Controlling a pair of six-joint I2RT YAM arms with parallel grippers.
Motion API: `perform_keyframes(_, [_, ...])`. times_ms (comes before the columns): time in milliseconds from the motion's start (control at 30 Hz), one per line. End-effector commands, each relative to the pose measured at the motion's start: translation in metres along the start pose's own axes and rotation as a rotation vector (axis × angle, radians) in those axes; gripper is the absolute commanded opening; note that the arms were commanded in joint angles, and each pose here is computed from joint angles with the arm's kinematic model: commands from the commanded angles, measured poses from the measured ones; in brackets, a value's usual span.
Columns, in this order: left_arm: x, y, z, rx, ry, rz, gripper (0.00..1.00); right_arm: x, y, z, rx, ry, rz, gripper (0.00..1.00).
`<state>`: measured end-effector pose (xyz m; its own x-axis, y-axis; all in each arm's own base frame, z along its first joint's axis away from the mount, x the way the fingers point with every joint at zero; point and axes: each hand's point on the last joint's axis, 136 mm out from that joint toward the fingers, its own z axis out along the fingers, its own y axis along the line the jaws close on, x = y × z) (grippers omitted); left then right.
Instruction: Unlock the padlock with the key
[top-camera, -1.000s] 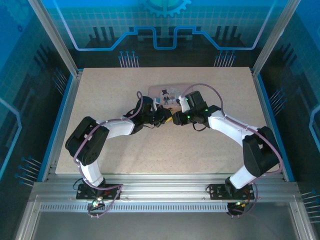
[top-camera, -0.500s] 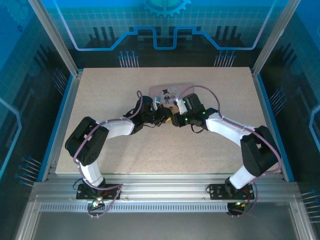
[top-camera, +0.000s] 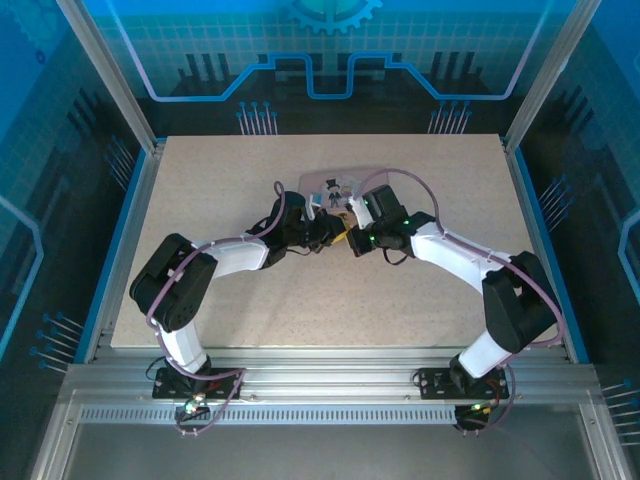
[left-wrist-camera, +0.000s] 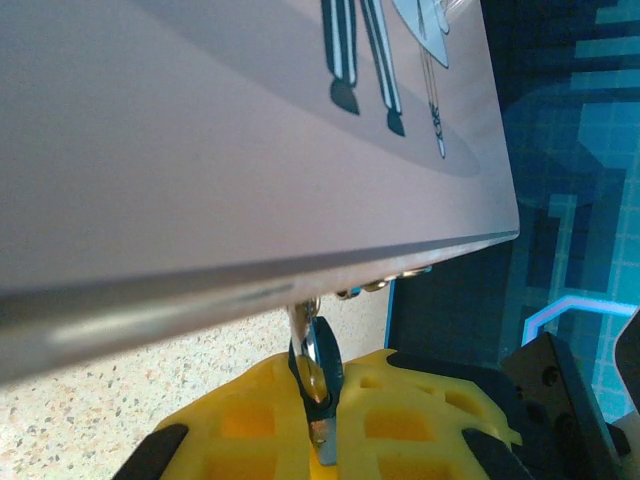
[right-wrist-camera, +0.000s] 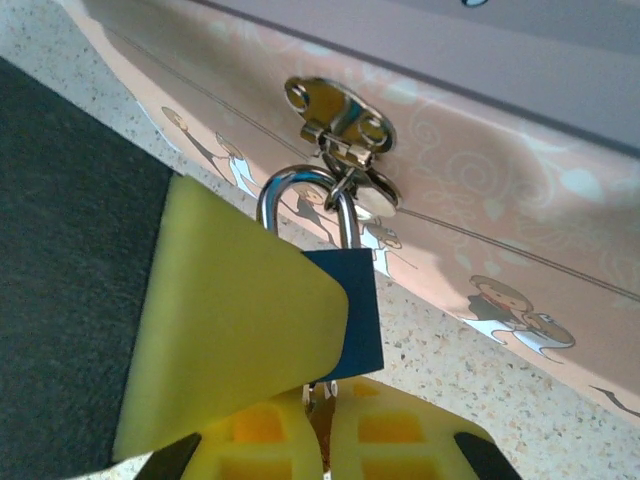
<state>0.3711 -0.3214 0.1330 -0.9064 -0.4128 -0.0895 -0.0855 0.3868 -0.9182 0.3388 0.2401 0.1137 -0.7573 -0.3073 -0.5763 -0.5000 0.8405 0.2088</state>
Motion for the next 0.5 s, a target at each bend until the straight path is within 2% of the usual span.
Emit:
perform_keyframes(0, [0.010,-0.040,-0.009,0.115,0.036,0.075,0.07,-0.005,0.015,0.003,-0.064,0.009,0.006,0.00])
perform_keyframes(100, [0.009,-0.033,-0.008,0.092,0.026,0.074,0.19,0.003,0.013,0.012,-0.082,0.024,0.022,0.00])
perform_keyframes(233, [0.010,-0.007,-0.006,0.036,0.002,0.047,0.30,0.022,0.010,0.033,-0.132,0.042,0.080,0.00])
perform_keyframes(467, [0.016,0.040,-0.006,-0.037,-0.028,-0.028,0.34,0.045,0.014,0.053,-0.200,0.101,0.104,0.00])
